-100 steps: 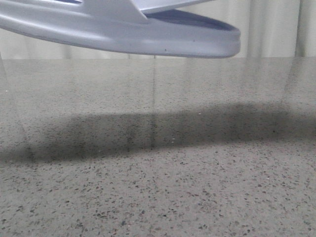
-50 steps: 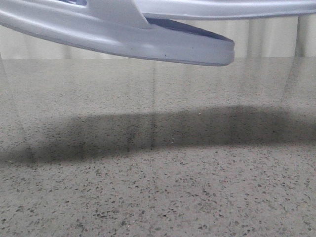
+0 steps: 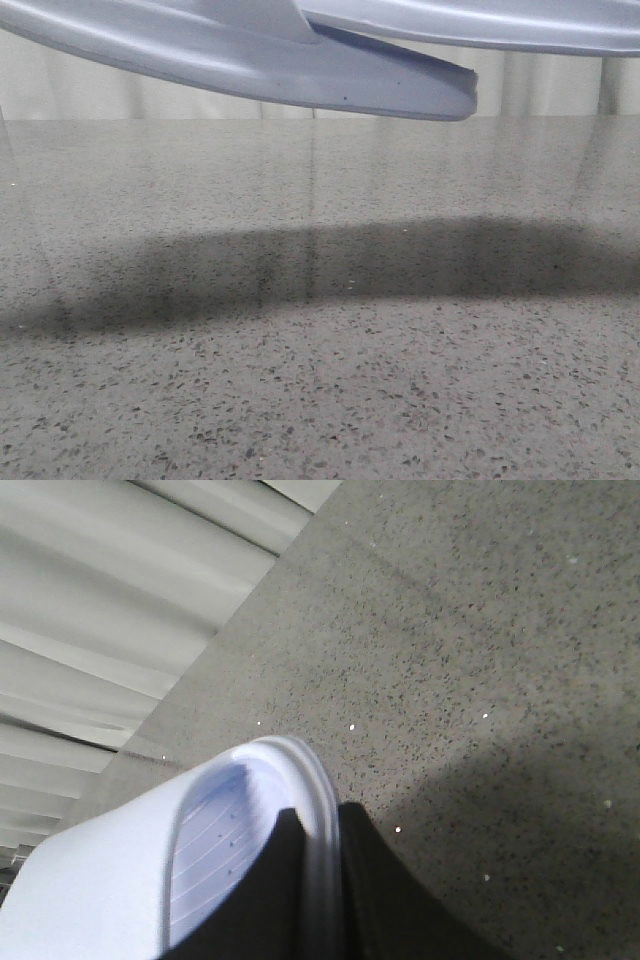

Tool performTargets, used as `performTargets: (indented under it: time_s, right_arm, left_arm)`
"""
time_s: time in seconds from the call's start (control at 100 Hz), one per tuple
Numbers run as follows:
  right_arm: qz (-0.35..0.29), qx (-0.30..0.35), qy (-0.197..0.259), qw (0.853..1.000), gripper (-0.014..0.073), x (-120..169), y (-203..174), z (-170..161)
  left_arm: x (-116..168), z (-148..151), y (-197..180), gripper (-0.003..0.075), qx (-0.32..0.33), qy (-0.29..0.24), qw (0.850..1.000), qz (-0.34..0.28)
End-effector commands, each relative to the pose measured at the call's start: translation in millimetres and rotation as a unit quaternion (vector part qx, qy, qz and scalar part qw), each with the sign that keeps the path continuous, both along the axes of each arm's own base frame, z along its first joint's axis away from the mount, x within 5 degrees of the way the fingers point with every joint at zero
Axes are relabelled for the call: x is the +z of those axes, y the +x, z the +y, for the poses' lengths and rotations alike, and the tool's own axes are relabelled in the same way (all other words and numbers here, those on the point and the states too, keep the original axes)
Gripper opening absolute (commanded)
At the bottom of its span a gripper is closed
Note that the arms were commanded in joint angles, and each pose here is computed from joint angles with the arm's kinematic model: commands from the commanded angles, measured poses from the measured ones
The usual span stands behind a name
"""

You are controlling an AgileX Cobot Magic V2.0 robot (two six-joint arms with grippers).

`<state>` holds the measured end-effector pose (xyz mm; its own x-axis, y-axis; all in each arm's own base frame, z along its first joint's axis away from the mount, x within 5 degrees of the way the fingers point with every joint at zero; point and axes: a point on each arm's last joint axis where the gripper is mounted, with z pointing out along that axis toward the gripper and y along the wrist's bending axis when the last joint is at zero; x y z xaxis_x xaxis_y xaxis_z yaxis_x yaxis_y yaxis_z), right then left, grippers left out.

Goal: Insert blue slippers together front up

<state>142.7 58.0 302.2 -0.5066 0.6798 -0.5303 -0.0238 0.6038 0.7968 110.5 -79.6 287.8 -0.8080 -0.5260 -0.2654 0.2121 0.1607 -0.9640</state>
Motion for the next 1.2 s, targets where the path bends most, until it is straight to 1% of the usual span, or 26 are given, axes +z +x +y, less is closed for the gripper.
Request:
performTargets:
  time_s: [0.0, 0.26, 0.37, 0.46, 0.61, 0.77, 0.89, 0.96, 1.03, 1.08, 1.1, 1.15, 1.19]
  right_arm:
    - [-0.036, -0.011, 0.013, 0.999, -0.0107, 13.6, 2.7, 0.5]
    - [-0.039, 0.027, 0.011, 0.999, -0.0107, 12.0, 2.3, 15.0]
    - [-0.024, 0.048, 0.005, 0.999, -0.0107, 6.3, 5.2, 24.6]
    - [-0.027, 0.064, 0.005, 0.998, -0.0107, 4.9, 5.7, 32.9]
    - [-0.055, 0.084, 0.004, 0.995, -0.0107, 7.5, 3.4, 45.1]
    - [-0.102, 0.080, -0.021, 0.991, -0.0106, 12.7, 4.5, 44.9]
    - [-0.137, 0.071, -0.054, 0.987, -0.0102, 15.8, 7.7, 40.8]
    - [-0.151, 0.070, -0.080, 0.983, -0.0057, 15.9, 9.3, 38.4]
    - [-0.157, 0.070, -0.101, 0.980, 0.0038, 15.2, 10.6, 36.2]
    - [-0.158, 0.066, -0.109, 0.979, 0.0140, 14.9, 11.9, 33.9]
    - [-0.158, 0.064, -0.111, 0.979, 0.0167, 14.8, 12.3, 33.3]
    - [-0.156, 0.057, -0.112, 0.980, 0.0278, 14.6, 13.7, 30.8]
    - [-0.156, 0.052, -0.116, 0.980, 0.0342, 14.6, 14.7, 29.1]
  left_arm:
    - [22.1, -4.0, -6.9, 0.0016, -0.048, -0.071, 0.996, -0.025]
    - [24.0, -6.0, -11.5, 0.0016, -0.076, -0.079, 0.994, -0.031]
    - [24.8, -6.8, -13.6, 0.0016, -0.088, -0.082, 0.992, -0.034]
    - [25.2, -7.2, -14.8, 0.0016, -0.095, -0.084, 0.991, -0.036]
    - [25.3, -7.7, -15.5, 0.0016, -0.098, -0.084, 0.991, -0.037]
    - [24.8, -7.2, -14.1, 0.0016, -0.090, -0.080, 0.992, -0.038]
    - [24.1, -6.6, -12.4, 0.0016, -0.080, -0.078, 0.993, -0.036]
    - [23.8, -6.3, -11.5, 0.0016, -0.075, -0.076, 0.994, -0.034]
    - [23.4, -5.9, -10.6, 0.0016, -0.070, -0.075, 0.994, -0.033]
    - [23.1, -5.5, -9.7, 0.0016, -0.065, -0.073, 0.995, -0.032]
    - [23.0, -5.5, -9.6, 0.0016, -0.064, -0.073, 0.995, -0.032]
    - [22.7, -5.1, -8.8, 0.0016, -0.059, -0.072, 0.995, -0.031]
    - [22.6, -5.0, -8.4, 0.0016, -0.057, -0.071, 0.995, -0.030]
